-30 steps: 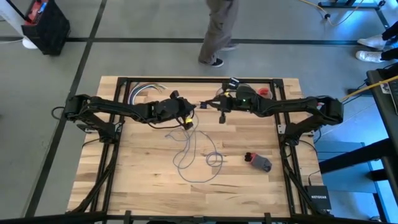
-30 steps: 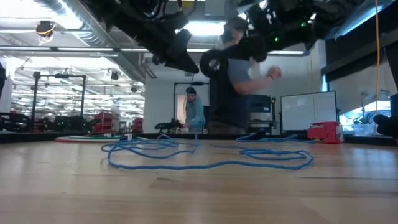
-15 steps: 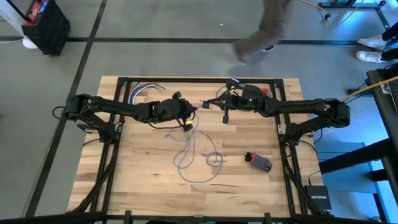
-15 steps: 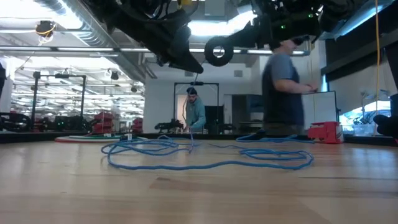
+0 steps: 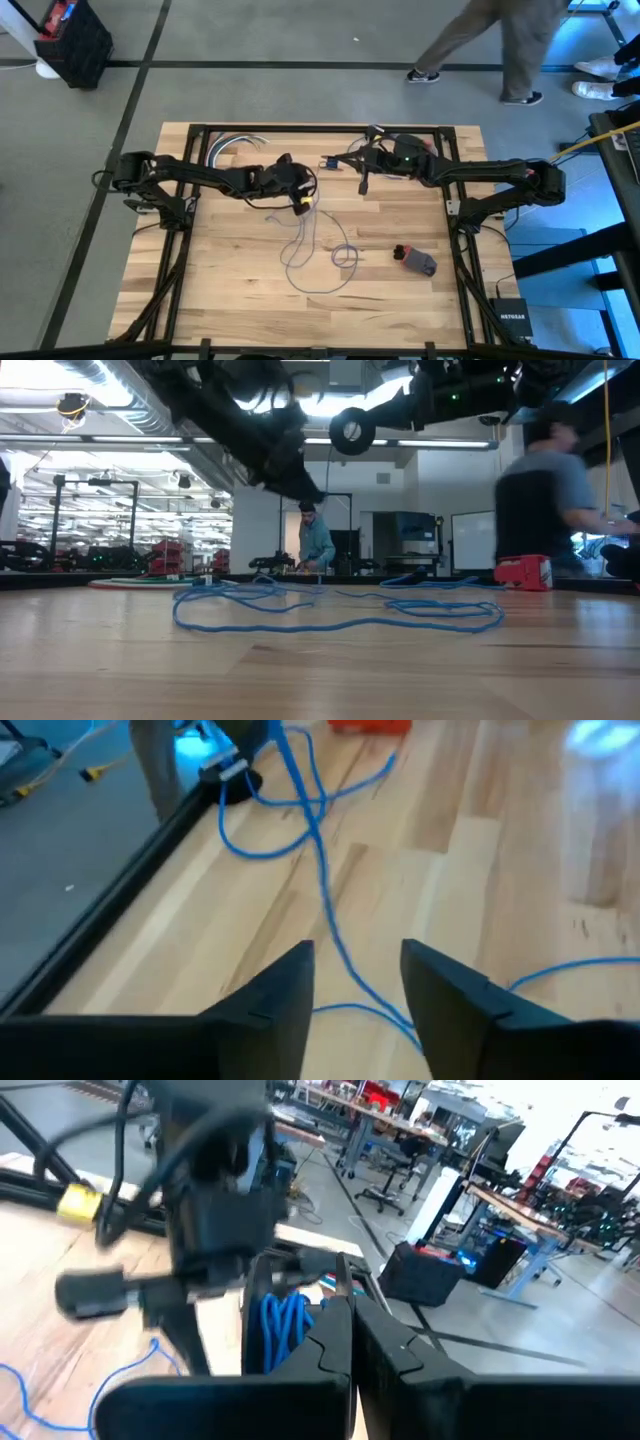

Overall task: Coil cords
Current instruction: Coil the blue wire onto the spool

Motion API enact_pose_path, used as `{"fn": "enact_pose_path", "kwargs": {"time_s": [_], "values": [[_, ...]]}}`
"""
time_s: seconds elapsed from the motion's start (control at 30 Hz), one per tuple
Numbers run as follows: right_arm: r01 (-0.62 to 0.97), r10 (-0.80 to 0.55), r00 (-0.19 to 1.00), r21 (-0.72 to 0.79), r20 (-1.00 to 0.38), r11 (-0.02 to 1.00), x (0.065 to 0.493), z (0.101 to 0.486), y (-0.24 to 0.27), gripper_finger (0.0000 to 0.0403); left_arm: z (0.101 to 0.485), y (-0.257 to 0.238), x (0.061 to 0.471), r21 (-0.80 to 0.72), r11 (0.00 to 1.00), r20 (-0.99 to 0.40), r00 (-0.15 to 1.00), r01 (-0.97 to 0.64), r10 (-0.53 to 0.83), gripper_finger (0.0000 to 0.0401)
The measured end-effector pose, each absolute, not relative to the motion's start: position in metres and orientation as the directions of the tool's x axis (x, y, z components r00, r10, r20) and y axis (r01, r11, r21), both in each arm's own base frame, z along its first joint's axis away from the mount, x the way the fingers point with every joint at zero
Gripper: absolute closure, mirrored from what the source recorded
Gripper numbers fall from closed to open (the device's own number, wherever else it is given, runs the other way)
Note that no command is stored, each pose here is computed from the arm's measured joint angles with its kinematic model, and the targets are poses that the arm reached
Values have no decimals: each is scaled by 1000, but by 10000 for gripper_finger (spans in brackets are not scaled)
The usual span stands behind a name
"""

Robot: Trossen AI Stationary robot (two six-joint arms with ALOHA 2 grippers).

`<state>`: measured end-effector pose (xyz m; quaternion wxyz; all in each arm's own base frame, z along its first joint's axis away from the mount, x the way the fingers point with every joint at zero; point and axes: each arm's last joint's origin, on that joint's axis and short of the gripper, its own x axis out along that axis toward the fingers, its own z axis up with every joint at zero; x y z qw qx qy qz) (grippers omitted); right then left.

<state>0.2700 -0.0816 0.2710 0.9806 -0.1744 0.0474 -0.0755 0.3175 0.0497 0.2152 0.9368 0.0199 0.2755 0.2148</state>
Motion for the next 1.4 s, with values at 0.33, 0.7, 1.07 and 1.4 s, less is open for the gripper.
{"fn": "enact_pose_path", "kwargs": {"time_s": [0.33,0.7,1.07,1.4], "values": [[145,-179,982,-350,-67,925,269,272,-82,400,256,31,299,150,927,-412,831,-343,373,247],[86,-117,991,-342,-71,936,270,271,-80,400,276,37,307,249,907,-208,895,-341,394,272],[75,-101,993,-325,-63,943,272,269,-80,400,274,38,312,219,952,-184,949,-214,256,301],[78,-103,993,-326,-59,942,272,269,-80,373,276,38,313,238,945,-167,949,-224,267,393]]}}
